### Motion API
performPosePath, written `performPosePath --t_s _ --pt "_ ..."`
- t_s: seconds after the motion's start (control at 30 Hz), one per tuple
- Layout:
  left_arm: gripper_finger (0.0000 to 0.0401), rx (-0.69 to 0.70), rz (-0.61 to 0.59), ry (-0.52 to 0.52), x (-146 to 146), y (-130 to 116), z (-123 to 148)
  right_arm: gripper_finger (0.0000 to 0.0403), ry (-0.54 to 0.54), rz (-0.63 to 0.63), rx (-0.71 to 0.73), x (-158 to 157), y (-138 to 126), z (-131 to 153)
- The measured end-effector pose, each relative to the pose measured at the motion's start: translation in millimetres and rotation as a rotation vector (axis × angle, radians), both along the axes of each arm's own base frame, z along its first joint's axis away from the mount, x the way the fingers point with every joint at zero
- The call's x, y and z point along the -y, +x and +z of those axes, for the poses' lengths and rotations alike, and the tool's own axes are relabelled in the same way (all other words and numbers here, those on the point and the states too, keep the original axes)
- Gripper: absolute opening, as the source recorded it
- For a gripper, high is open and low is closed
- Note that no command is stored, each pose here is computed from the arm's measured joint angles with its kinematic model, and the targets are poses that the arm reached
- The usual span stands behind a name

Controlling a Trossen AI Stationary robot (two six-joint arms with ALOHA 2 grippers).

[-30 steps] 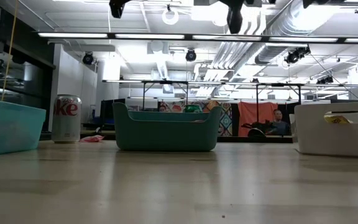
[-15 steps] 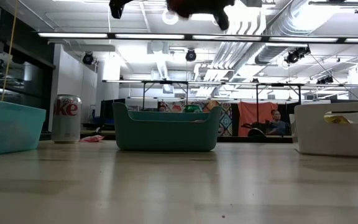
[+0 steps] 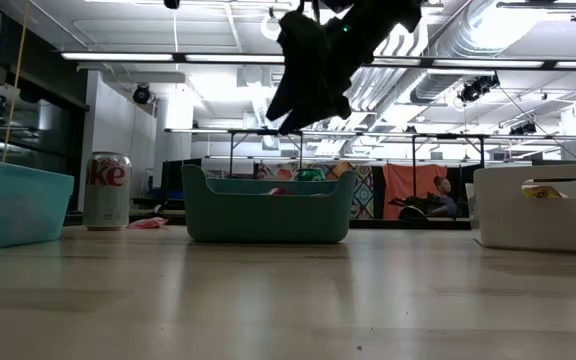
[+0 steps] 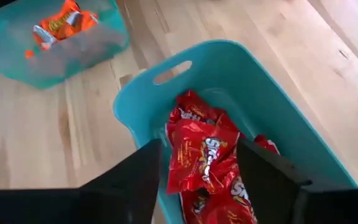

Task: Sort candy
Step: Put the red candy into the green bin

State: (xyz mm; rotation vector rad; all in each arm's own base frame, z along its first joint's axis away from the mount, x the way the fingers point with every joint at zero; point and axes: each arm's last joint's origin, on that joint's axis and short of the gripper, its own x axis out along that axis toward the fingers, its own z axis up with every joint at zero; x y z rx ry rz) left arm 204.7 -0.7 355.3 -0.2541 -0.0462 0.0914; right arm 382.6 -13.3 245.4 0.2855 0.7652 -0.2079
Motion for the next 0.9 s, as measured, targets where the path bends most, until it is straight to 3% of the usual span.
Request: performPosePath --t_s 0.13,0.47,0.67,0.8,0.9 --pt "0.0208 0.002 0.044 0.018 -1 -5 2 0.022 0.018 0.007 0.02 4 -2 10" --pt "0.0208 -0.071 0.12 0.046 -6 2 -7 0.0224 -0.072 0.02 0.342 3 -53 112" --pt "0.0208 -0.1 0.116 0.002 -6 13 -15 0.0225 -0.078 0.035 0.437 -12 -73 137" --pt "0.0208 -0.161 0.297 -0.133 -25 17 -11 0.0225 -0.099 0.032 0.436 -16 -75 137" --pt "0.0205 -0.304 0.443 -0.15 -56 15 6 0.0225 -0.102 0.022 0.435 -14 -74 137"
